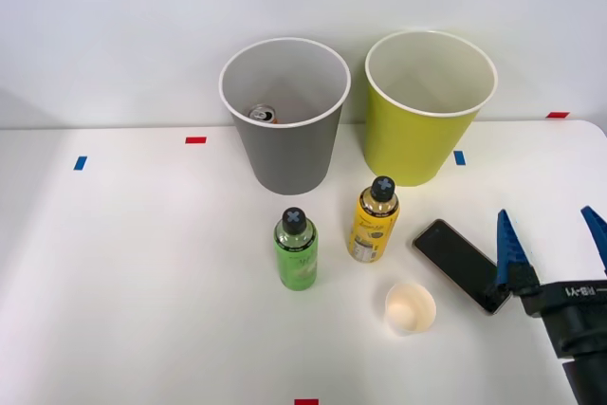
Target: Put cans in the gray bin, plastic bottles in the light green bin
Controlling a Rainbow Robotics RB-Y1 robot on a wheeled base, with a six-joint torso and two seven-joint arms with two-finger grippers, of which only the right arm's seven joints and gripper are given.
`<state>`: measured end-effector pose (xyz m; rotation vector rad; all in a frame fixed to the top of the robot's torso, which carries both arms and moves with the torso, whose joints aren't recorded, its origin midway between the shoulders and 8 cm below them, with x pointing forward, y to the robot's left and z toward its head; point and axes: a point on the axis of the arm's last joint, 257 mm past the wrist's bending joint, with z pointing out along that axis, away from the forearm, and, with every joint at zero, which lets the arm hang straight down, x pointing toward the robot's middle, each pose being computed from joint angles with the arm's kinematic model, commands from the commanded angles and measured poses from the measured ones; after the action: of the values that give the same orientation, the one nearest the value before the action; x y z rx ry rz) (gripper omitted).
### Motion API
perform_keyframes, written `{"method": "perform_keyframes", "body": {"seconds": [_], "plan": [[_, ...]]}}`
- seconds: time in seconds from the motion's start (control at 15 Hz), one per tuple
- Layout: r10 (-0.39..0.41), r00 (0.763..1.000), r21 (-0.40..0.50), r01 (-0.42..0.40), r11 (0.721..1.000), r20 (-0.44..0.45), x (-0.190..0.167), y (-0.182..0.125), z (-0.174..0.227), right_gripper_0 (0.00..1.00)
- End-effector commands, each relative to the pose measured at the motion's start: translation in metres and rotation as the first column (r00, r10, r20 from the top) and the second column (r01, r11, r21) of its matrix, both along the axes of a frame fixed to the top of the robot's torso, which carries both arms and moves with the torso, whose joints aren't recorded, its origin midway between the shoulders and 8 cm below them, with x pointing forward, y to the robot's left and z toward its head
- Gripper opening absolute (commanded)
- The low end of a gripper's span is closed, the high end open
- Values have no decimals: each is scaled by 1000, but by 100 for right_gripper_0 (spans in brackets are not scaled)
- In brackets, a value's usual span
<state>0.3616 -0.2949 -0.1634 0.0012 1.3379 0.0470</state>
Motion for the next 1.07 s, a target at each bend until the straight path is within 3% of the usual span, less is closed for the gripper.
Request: {"method": "perform_keyframes", "body": {"seconds": [0.07, 0.47, 0.67, 1.07], "plan": [[-57, 998, -28, 56, 998, -36, -6, -3, -32, 100], [-104, 993, -36, 102, 994, -53, -20, 5, -45, 100], [-45, 998, 51, 46, 998, -32, -19, 18, -40, 100], [14, 1000, 21, -14, 1000, 18, -45, 30, -65, 100]]}}
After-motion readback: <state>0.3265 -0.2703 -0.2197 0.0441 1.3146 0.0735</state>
